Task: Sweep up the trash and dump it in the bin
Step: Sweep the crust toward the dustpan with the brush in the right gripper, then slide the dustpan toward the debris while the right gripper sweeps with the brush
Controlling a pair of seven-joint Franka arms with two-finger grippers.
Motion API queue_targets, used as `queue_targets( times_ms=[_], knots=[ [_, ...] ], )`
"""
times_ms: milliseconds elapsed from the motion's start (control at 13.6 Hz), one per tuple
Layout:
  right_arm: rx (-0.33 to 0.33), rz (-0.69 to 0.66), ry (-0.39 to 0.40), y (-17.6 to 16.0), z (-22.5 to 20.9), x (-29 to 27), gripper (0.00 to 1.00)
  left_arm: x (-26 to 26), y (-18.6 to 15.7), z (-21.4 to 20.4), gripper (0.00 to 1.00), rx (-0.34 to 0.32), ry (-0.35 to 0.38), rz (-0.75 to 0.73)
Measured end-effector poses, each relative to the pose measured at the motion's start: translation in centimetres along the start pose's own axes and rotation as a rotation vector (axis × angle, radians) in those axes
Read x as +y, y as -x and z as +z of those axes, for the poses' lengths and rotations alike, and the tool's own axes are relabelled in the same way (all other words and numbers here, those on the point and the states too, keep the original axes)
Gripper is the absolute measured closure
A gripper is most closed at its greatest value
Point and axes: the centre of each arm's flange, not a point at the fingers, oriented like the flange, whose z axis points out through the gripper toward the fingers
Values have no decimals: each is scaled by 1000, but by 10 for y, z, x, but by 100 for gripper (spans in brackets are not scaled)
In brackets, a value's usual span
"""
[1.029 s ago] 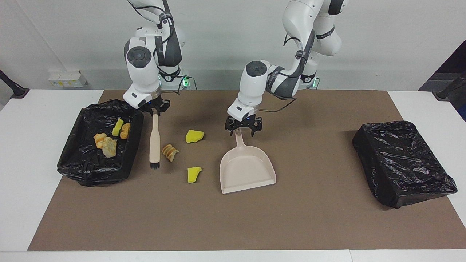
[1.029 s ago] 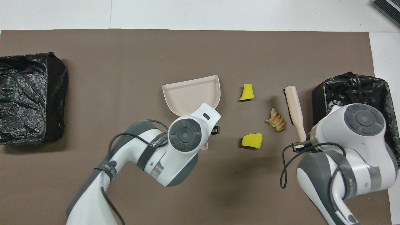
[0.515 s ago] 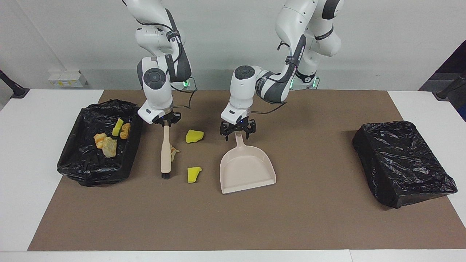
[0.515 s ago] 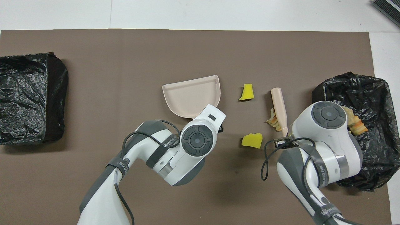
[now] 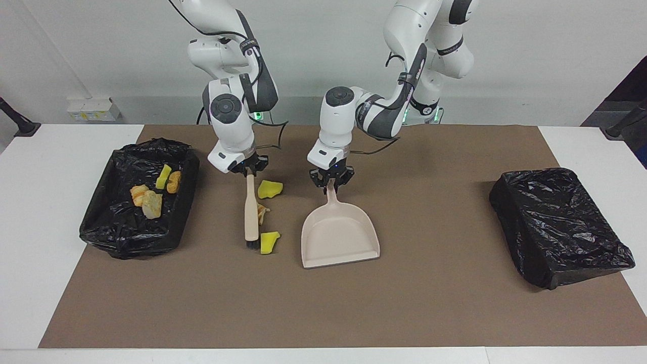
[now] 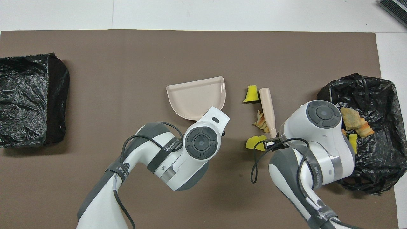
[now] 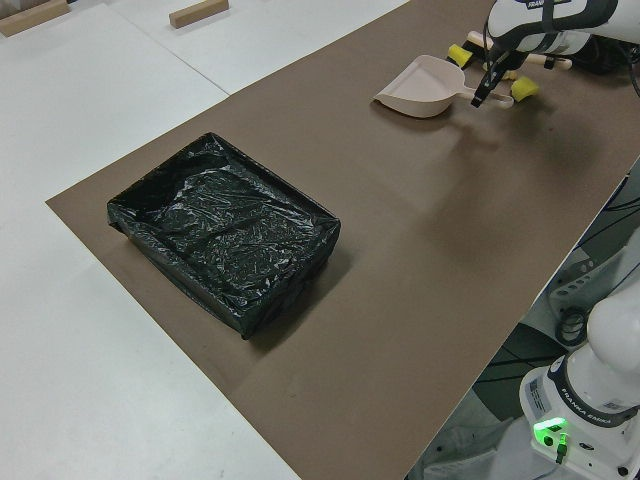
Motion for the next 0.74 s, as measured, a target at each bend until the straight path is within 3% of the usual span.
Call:
queue_targets(
  times_ms=[294,588,735],
  knots=[
    [-21,-24,15,0,-36,6,74,-26,-24,-4,68,-18,-33,183],
    [15,-222,197,-12,-53,38,74,-85,-69,-28,68,-49,-62,343],
    [4,-256,220,-23,-37,37,74,-106,-85,-32,68,-54,-65,390]
  ],
)
